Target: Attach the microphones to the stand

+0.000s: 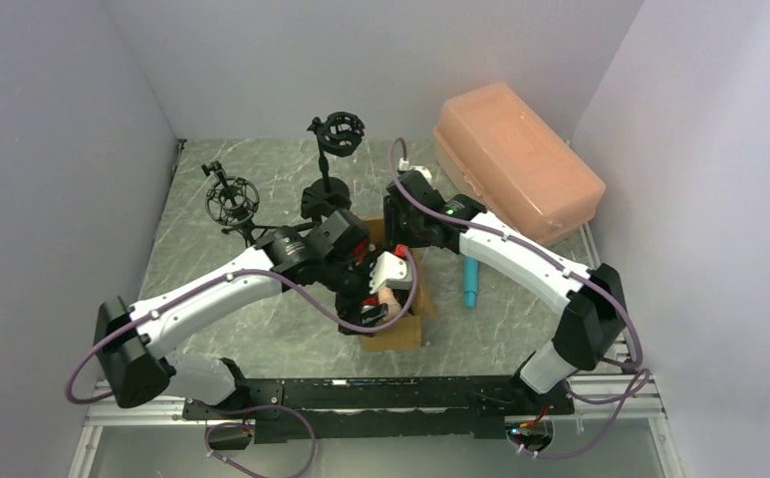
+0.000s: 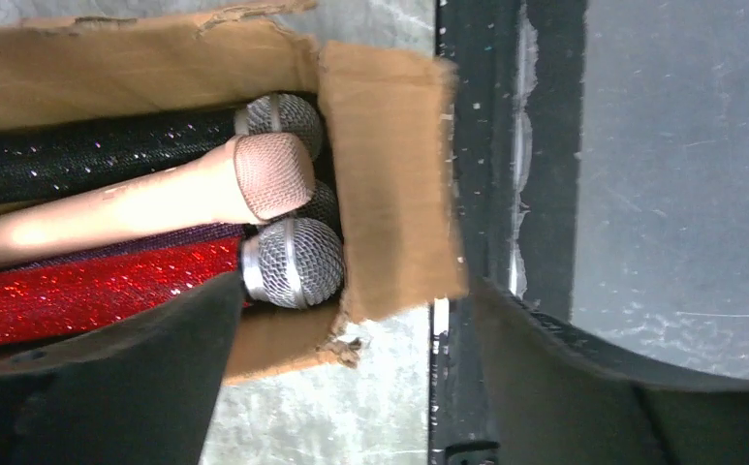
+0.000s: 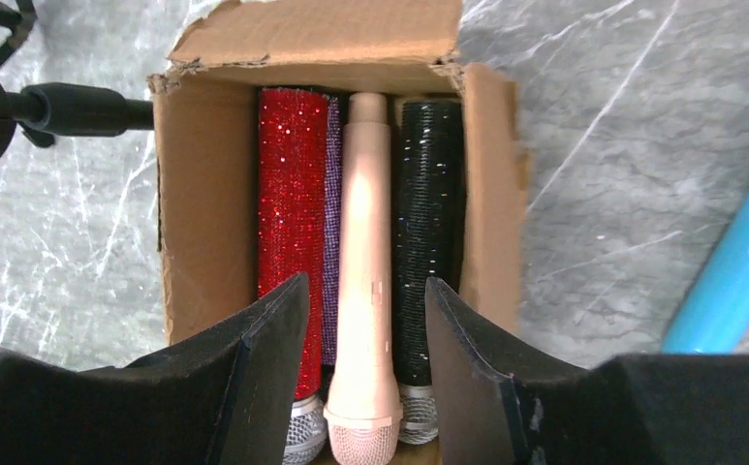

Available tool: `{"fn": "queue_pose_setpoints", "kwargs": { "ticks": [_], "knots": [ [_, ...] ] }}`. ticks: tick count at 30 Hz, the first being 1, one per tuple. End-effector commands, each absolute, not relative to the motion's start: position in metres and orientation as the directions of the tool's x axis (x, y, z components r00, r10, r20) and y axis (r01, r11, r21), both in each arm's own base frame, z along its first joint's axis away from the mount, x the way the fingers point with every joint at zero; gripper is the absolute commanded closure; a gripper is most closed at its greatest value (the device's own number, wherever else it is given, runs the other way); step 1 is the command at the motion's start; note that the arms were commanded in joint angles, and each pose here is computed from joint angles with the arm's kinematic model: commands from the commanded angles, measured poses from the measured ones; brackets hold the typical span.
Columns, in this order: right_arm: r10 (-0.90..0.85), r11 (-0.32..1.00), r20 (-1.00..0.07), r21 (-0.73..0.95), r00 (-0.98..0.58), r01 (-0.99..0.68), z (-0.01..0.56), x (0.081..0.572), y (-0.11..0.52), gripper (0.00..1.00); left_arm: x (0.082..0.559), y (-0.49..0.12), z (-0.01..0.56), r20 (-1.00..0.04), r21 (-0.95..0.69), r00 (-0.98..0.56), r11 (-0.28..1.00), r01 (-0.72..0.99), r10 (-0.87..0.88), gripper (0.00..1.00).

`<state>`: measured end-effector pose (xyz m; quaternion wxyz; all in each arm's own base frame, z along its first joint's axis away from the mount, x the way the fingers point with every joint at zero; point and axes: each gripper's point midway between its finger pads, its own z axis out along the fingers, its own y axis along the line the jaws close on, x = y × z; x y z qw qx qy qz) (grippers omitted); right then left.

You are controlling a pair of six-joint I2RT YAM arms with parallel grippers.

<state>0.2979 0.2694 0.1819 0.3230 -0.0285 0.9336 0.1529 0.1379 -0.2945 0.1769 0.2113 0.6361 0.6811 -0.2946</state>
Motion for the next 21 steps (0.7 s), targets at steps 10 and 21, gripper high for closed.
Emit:
{"fn": "queue_pose_setpoints", "kwargs": {
  "ticks": [10, 21],
  "knots": [
    [-0.008, 0.919, -0.539, 0.329, -0.842, -0.219, 0.163, 0.273, 0.339, 0.50, 0.148, -0.238, 0.265, -0.818, -0.109, -0.120, 0.054, 0.993, 0.563, 0.01],
    [-0.036, 0.927, -0.541, 0.295, -0.841, -0.230, 0.095, 0.280, 0.364, 0.42, 0.162, -0.191, 0.279, -0.808, 0.017, -0.128, 0.241, 0.970, 0.575, 0.01]
  ]
}}
